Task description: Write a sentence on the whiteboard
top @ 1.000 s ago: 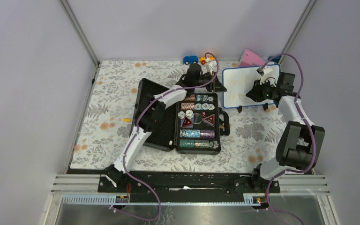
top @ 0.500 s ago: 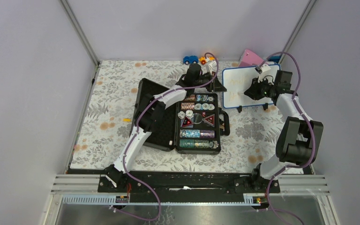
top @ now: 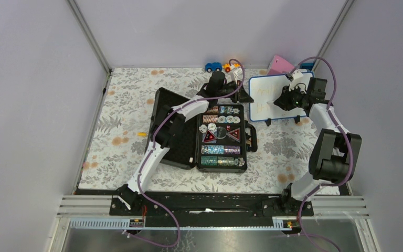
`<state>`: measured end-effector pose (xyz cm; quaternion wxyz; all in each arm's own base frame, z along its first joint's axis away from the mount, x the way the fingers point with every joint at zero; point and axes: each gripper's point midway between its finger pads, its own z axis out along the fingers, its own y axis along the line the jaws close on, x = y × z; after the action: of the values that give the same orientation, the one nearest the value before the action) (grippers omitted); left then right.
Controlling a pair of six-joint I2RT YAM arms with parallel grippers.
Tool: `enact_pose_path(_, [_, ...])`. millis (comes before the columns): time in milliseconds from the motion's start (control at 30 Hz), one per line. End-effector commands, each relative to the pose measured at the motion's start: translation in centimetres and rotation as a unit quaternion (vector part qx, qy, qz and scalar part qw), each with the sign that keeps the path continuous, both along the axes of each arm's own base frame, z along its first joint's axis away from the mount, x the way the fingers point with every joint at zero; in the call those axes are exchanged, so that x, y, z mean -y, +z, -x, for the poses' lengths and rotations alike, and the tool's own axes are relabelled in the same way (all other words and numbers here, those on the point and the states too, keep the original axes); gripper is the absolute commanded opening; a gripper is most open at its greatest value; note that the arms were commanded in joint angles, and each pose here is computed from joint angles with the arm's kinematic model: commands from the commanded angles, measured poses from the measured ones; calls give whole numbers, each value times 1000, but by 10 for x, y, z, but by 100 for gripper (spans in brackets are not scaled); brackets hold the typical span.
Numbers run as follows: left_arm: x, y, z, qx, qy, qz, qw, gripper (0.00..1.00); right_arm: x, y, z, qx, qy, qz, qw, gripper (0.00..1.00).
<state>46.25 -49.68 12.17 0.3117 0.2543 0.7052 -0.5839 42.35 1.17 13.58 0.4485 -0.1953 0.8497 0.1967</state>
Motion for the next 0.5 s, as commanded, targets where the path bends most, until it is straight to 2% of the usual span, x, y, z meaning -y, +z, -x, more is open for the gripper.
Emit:
enact_pose_path(0, [-11, 38, -8, 21, 8, 19, 1000, 0, 6, -1, -12, 13, -5, 24, 1000, 0])
enact_pose_path(467, [-11, 38, -9, 22, 10, 18, 1000, 0, 4, 6, 0, 18, -1, 30, 999, 0])
